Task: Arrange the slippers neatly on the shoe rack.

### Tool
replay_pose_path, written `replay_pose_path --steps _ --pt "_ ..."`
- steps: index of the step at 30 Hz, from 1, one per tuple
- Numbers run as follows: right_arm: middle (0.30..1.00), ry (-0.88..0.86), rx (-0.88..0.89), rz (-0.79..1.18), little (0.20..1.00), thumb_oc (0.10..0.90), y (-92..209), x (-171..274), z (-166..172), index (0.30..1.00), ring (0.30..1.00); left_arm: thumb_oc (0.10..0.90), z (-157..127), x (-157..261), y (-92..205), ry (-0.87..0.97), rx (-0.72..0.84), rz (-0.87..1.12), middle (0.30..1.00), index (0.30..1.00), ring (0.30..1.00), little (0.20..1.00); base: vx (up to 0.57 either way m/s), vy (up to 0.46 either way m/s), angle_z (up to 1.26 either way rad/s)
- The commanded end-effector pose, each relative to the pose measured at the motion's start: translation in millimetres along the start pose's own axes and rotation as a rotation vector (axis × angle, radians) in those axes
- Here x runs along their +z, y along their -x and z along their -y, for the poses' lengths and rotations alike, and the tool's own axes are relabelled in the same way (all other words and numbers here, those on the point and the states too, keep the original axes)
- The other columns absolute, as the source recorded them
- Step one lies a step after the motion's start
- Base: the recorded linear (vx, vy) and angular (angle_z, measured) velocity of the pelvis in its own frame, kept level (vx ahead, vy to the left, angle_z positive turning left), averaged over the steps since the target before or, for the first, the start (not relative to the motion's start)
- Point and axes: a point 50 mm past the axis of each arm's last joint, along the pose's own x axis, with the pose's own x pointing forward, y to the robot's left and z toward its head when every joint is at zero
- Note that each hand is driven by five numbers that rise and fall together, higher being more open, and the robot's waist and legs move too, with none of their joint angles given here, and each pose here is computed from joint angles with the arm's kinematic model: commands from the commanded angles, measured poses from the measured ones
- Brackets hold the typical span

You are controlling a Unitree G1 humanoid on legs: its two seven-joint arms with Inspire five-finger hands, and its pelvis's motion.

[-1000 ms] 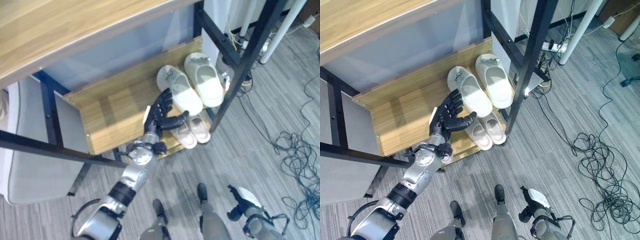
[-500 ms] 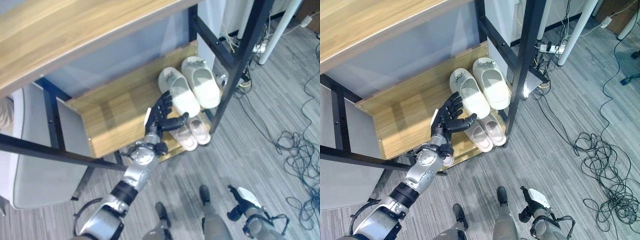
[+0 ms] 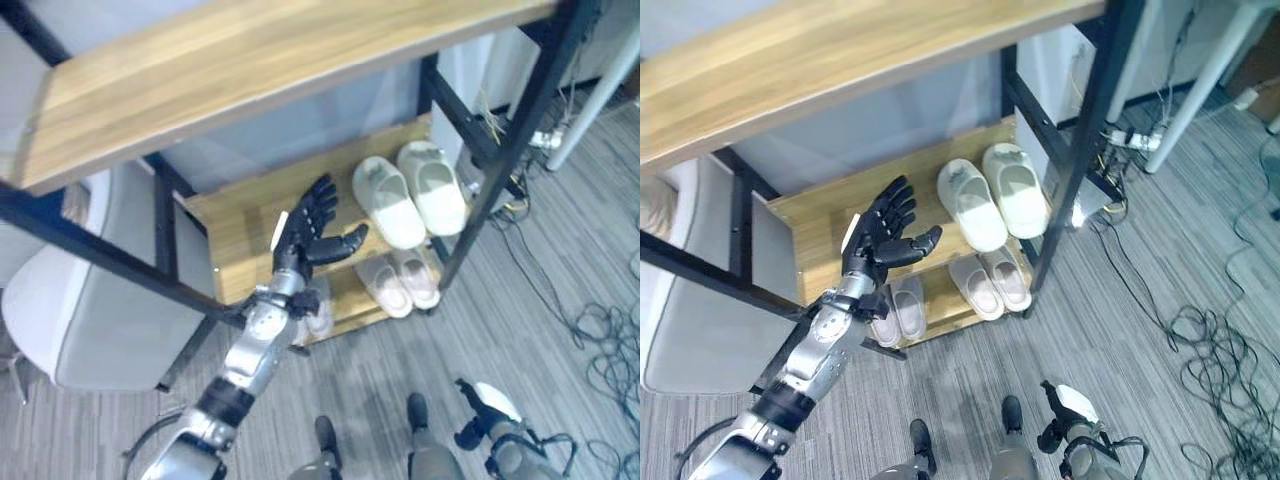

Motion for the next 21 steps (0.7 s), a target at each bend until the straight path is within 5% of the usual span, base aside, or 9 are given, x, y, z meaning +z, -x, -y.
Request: replay_pose_path --steps 1,15,17,21 --pt "0.9 -0.054 0.021 0.013 0.9 0.8 1.1 8.3 -14.7 0.9 0.9 0.8 2.1 34.9 0.9 -0.053 -0.116 0.188 0.9 0.9 0.9 0.9 0.02 -0.011 0.25" --pt "0.9 -0.143 0.102 -0.057 0.9 0.8 4.2 6.5 -42.4 0.9 0.9 0.8 -33.3 -62.6 116.5 -0.117 -0.146 -0.368 0.9 0.9 0.9 0.9 0.03 0.018 0.23" --pt "0.9 -0.169 0.125 -0.081 0.9 0.8 6.7 2.1 -49.4 0.9 0.9 0.8 -61.3 -98.3 153.4 -0.442 -0.172 -0.595 0.9 0.9 0.9 0.9 0.06 0.06 0.32" --pt "0.9 -0.166 0.151 -0.091 0.9 0.8 9.5 0.6 -57.0 0.9 0.9 0.8 -82.9 -130.2 182.9 -0.635 -0.15 -0.799 0.9 0.9 0.9 0.9 0.02 0.041 0.17"
